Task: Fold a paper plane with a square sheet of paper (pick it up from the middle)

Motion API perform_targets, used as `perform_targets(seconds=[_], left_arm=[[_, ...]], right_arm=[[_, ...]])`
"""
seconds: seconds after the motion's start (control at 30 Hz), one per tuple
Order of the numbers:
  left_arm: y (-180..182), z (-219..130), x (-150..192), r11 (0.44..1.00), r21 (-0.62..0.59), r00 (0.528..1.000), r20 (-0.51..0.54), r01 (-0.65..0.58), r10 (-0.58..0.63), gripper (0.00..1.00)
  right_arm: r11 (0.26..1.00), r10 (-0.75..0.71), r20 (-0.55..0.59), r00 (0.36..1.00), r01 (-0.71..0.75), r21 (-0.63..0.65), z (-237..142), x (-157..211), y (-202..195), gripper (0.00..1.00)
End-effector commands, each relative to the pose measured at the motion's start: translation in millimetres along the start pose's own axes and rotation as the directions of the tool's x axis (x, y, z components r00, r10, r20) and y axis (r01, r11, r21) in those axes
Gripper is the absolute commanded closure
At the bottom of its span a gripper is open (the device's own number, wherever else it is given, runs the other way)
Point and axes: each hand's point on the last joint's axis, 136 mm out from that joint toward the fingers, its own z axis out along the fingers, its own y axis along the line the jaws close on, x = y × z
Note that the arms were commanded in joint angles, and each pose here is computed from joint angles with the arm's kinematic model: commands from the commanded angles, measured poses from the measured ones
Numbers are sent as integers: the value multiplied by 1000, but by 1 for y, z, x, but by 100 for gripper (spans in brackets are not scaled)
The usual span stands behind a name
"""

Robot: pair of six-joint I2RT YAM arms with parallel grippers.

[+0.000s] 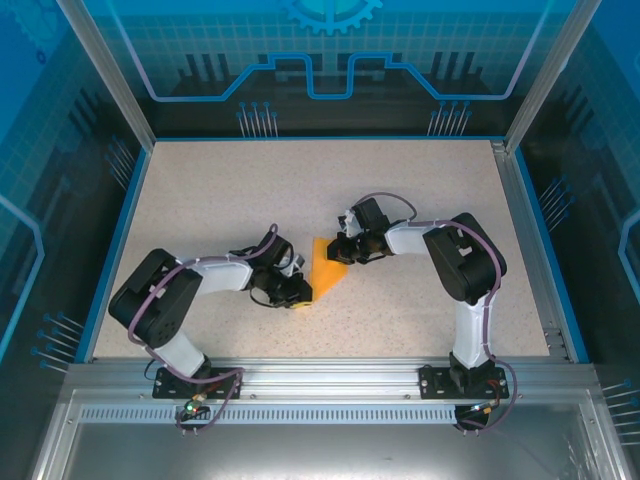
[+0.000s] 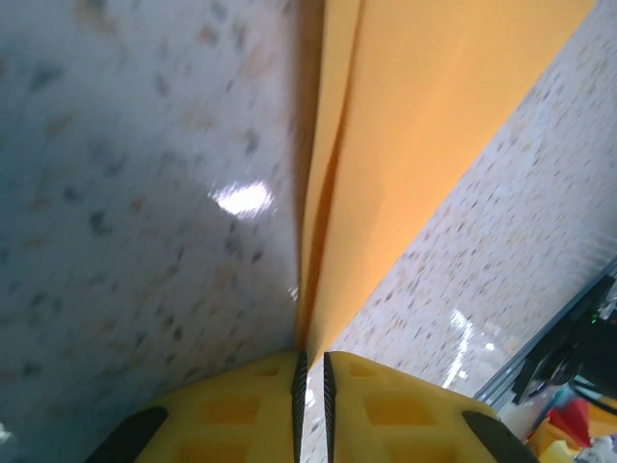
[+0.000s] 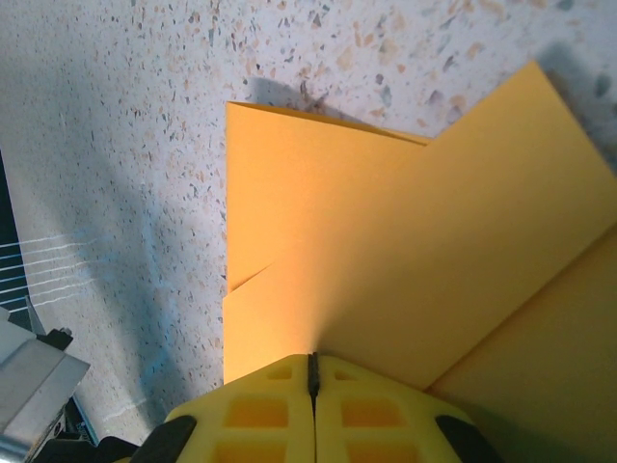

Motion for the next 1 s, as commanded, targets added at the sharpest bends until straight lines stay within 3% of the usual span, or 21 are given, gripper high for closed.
perform_targets(seconds=[0.0,0.17,0.33,0.6,0.97], left_arm=[[6,-5,26,999,-38,996,-87,-28,25,84],[-14,-26,1,996,-49,996,59,-71,74,82],[-28,-42,-45,993,-92,974,209,-67,85,77],[-28,-20,-87,984,-164,972,208,-76,109,71],[-8,-2,-100,957,-271,976,155,-105,151,70]], right_arm=[[979,77,-42,996,-68,190,8,27,-53,94],[983,57,-40,998,-49,176,6,24,-47,94],[988,10,-55,998,-1,156,6,22,-34,92],[988,1,-51,999,7,151,6,19,-25,91],[995,-16,-16,1000,18,101,-8,9,-3,88]])
